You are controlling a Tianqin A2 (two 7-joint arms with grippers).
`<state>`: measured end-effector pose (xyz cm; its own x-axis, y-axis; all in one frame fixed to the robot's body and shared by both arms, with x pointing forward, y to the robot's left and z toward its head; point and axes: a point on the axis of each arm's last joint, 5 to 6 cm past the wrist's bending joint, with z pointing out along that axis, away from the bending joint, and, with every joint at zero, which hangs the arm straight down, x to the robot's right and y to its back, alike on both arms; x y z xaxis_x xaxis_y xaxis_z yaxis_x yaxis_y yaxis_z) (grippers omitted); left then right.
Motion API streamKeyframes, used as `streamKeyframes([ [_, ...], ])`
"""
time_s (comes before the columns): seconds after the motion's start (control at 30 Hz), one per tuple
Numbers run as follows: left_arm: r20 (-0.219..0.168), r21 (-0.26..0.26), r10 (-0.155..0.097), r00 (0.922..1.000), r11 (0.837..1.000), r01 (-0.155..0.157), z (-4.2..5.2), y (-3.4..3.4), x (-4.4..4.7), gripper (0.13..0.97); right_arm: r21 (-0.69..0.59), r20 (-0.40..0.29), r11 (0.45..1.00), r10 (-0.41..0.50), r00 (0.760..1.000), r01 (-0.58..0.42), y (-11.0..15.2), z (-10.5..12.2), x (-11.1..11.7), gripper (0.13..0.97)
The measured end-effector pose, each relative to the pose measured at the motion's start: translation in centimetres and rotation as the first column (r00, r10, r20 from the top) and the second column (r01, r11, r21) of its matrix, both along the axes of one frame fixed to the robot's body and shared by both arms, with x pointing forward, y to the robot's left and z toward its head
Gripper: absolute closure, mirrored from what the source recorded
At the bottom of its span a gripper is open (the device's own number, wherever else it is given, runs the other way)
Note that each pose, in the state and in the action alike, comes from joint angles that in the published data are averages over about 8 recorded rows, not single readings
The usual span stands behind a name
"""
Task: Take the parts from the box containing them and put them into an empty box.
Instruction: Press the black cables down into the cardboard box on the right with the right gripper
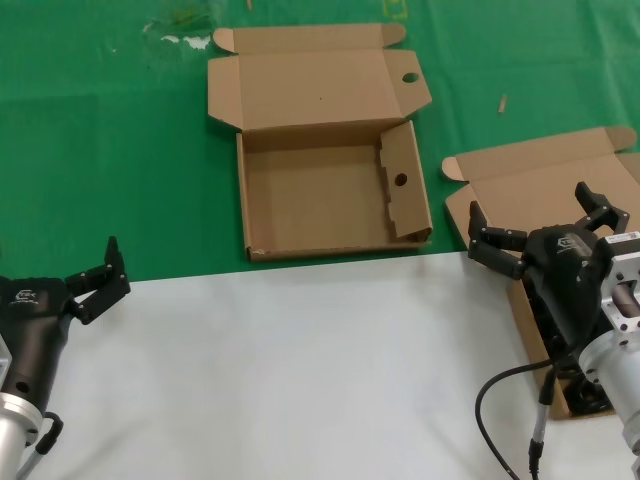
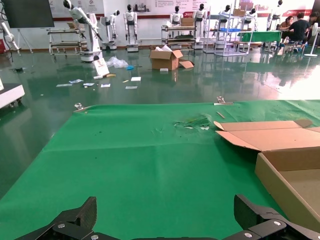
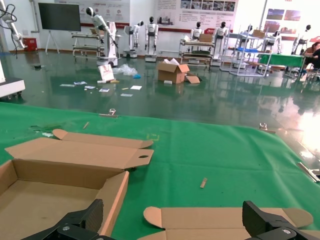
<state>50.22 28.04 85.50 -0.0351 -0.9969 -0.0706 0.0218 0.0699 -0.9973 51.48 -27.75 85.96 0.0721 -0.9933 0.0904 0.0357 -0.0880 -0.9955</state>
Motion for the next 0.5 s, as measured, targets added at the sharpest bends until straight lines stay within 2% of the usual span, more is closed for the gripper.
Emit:
streamKeyframes([
  [0.37,0.000,0.000,0.000,1.0000,1.000,0.000,0.00,0.00,0.00,0.152,-0.002,0.000,1.000,0.000,1.000,0.000,0.02,-0.03,0.03,0.130],
  [0.5,0.000,0.000,0.000,1.0000,1.000,0.000,0.00,0.00,0.00,0.195,-0.020,-0.004,1.000,0.005,1.000,-0.005,0.15,-0.27,0.26,0.130],
])
